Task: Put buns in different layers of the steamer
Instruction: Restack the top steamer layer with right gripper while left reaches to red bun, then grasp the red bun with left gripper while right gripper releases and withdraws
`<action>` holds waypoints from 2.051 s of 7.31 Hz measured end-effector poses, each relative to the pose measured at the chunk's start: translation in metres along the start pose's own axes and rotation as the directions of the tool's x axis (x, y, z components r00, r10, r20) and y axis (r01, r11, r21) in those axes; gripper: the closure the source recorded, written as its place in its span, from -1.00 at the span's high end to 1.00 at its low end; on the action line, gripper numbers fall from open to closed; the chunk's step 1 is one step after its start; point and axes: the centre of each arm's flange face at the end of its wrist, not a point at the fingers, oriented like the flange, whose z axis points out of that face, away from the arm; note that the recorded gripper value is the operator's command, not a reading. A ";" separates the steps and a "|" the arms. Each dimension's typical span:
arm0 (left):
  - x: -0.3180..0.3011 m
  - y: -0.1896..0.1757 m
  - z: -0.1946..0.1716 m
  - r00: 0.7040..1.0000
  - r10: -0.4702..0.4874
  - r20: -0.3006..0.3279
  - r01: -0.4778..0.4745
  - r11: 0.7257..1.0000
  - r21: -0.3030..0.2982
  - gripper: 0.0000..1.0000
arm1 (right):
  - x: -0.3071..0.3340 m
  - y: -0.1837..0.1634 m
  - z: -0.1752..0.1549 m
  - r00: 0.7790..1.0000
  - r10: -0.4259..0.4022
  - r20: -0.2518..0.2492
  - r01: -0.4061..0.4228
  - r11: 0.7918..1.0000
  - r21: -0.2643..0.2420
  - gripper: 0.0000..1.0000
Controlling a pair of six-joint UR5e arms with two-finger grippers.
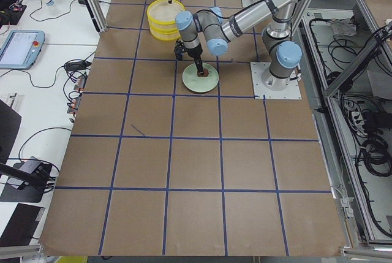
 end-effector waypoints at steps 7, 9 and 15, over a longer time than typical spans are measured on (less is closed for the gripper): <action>0.010 0.002 0.005 0.998 0.037 0.043 -0.037 0.999 -0.003 0.84 | 0.006 0.000 -0.011 1.000 -0.001 -0.005 0.001 1.000 -0.002 1.00; 0.007 0.002 0.006 0.997 0.037 0.066 -0.037 0.999 -0.008 0.54 | 0.047 -0.014 -0.064 0.999 -0.032 0.001 0.032 0.999 0.001 1.00; 0.008 0.004 0.012 0.997 0.029 0.070 -0.029 1.000 -0.008 -0.90 | 0.129 0.069 -0.242 0.985 -0.157 0.076 0.160 0.986 -0.045 1.00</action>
